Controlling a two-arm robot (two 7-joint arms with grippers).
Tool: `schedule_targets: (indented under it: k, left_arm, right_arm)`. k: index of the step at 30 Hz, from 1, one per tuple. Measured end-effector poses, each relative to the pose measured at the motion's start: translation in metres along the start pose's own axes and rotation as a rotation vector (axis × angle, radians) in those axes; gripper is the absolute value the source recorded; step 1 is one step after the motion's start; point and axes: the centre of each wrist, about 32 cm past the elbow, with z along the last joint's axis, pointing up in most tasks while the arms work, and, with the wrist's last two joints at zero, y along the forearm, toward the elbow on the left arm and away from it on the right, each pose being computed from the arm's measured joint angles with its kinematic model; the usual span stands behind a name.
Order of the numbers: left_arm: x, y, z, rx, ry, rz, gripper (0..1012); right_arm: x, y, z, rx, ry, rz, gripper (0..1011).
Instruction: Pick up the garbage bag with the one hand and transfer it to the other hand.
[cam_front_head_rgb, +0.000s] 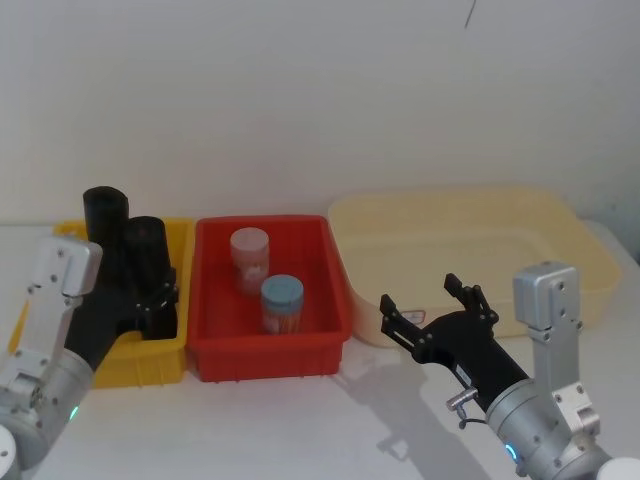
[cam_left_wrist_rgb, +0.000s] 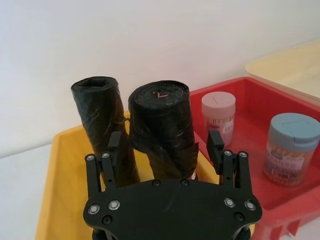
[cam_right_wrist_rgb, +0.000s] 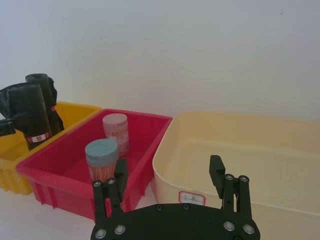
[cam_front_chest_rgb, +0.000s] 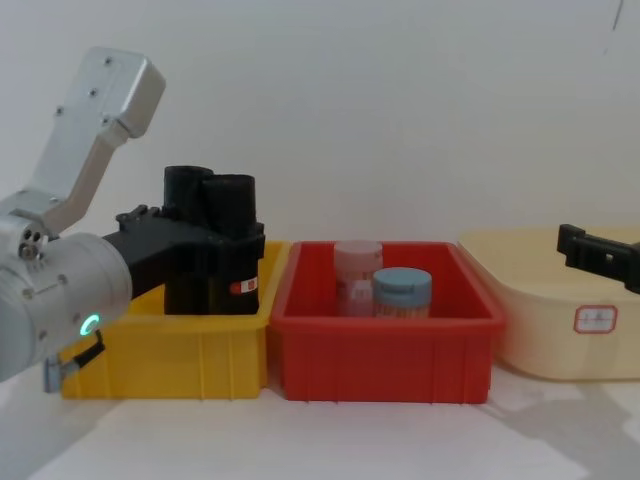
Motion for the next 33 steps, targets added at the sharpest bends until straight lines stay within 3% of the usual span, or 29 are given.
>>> schedule_targets:
  k: [12,23,28,33]
  left_arm:
    - [0.0044,-0.0216,-0.0072,-0.01,0.036,-0.019,985]
    - [0.0081,-0.0332,-0.007,-0.027,0.058,-0.03,711]
    - [0.009,-0.035,-0.0039,-0.034,0.06,-0.033,575]
    - [0.009,-0.0357,0.0037,-0.04,0.056,-0.04,539]
  right_arm:
    - [0.0,0.0,0.0,0.0,0.0,0.0,1000]
    - [0.0,0.0,0.0,0.0,0.0,0.0,1000]
    - [0.0,0.0,0.0,0.0,0.0,0.0,999]
    - [0.0,0.0,0.0,0.0,0.0,0.0,1000]
